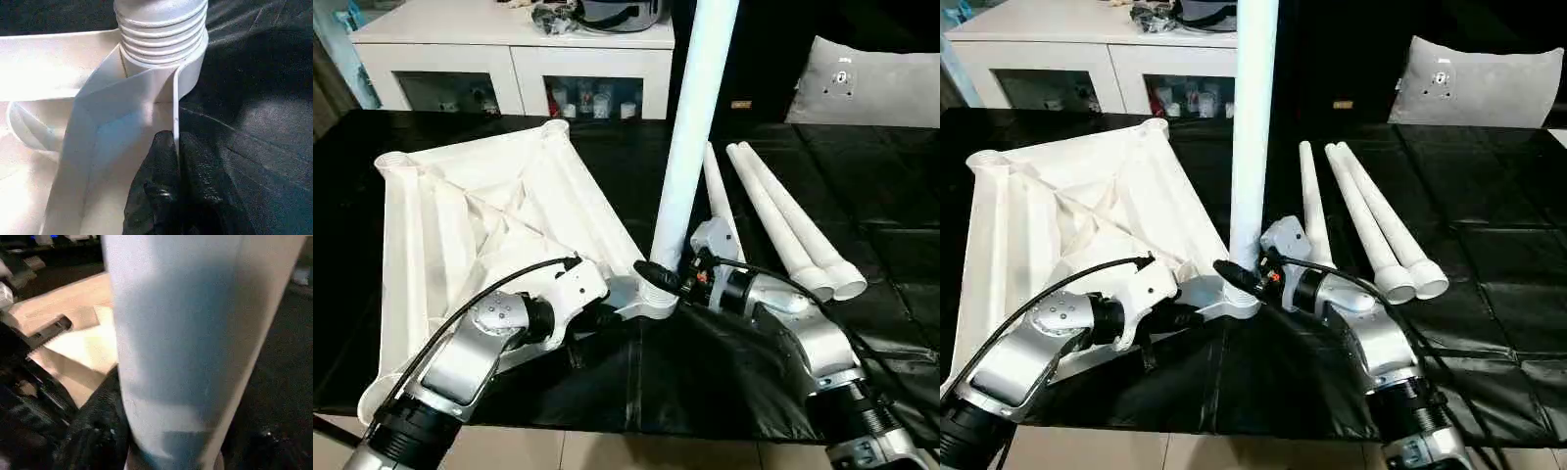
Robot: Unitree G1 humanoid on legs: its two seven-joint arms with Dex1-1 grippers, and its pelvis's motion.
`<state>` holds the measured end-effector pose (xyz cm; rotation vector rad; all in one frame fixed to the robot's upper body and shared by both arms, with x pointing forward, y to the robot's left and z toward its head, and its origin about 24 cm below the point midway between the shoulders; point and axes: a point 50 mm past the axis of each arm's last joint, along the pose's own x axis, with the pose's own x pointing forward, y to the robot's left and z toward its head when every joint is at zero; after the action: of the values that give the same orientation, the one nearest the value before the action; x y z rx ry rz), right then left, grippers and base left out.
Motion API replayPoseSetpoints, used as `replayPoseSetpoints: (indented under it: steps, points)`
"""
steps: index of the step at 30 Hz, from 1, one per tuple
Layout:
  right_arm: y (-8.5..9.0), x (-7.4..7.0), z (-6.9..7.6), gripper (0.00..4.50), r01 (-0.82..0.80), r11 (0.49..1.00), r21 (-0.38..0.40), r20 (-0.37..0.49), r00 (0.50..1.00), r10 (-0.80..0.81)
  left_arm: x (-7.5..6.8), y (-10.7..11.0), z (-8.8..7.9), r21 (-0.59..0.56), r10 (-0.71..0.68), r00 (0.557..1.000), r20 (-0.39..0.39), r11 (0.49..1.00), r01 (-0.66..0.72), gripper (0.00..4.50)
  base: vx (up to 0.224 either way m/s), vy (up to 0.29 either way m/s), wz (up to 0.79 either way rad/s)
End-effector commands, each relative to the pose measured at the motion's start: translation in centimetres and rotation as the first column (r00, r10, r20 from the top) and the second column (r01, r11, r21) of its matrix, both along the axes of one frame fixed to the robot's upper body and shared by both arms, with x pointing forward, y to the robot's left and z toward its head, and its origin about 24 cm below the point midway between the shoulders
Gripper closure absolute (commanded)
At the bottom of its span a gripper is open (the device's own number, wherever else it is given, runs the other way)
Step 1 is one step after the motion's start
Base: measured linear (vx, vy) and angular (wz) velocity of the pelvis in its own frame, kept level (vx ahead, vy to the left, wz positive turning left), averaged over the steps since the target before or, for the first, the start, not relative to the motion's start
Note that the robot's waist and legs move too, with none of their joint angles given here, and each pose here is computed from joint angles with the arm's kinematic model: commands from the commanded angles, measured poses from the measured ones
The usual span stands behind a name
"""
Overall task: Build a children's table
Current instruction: Insert table leg to table base
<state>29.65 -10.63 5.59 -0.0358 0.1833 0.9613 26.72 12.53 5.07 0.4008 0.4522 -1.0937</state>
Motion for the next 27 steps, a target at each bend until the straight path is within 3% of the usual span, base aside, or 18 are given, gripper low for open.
replayPoseSetpoints:
  steps: [1, 9, 15, 24, 27]
  points:
    - [-1.7, -1.1, -4.9, 1.85, 0.070, 0.987, -0.147, -0.202, 0.974, -0.099, 0.1, -1.0, 1.7, -0.069, -0.097, 0.994, 0.052, 0.992, 0.101, 4.50, 0.000, 0.000, 0.00]
    - [-2.0, -1.2, -4.3, 1.21, 0.054, 0.988, -0.144, -0.144, 0.987, -0.075, 0.5, -0.3, 1.7, -0.035, -0.114, 0.993, 0.041, 0.993, 0.116, 4.50, 0.000, 0.000, 0.00]
    - [-3.0, -2.9, -3.3, 0.77, -0.030, 0.996, -0.089, -0.146, 0.989, 0.017, 1.1, 0.2, 1.5, 0.001, -0.126, 0.991, 0.036, 0.992, 0.126, 4.50, 0.000, 0.000, 0.00]
    - [-4.5, -4.0, -1.6, 0.05, -0.033, 0.996, -0.080, -0.070, 0.997, 0.027, 1.3, 0.8, 1.4, 0.043, -0.180, 0.984, 0.017, 0.983, 0.179, 4.50, 0.000, 0.000, 0.00]
    - [-5.1, -4.7, -0.7, 0.05, -0.094, 0.991, -0.092, -0.084, 0.993, 0.087, 1.2, 1.0, 1.2, 0.075, -0.231, 0.973, -0.002, 0.970, 0.231, 4.50, 0.000, 0.000, 0.00]
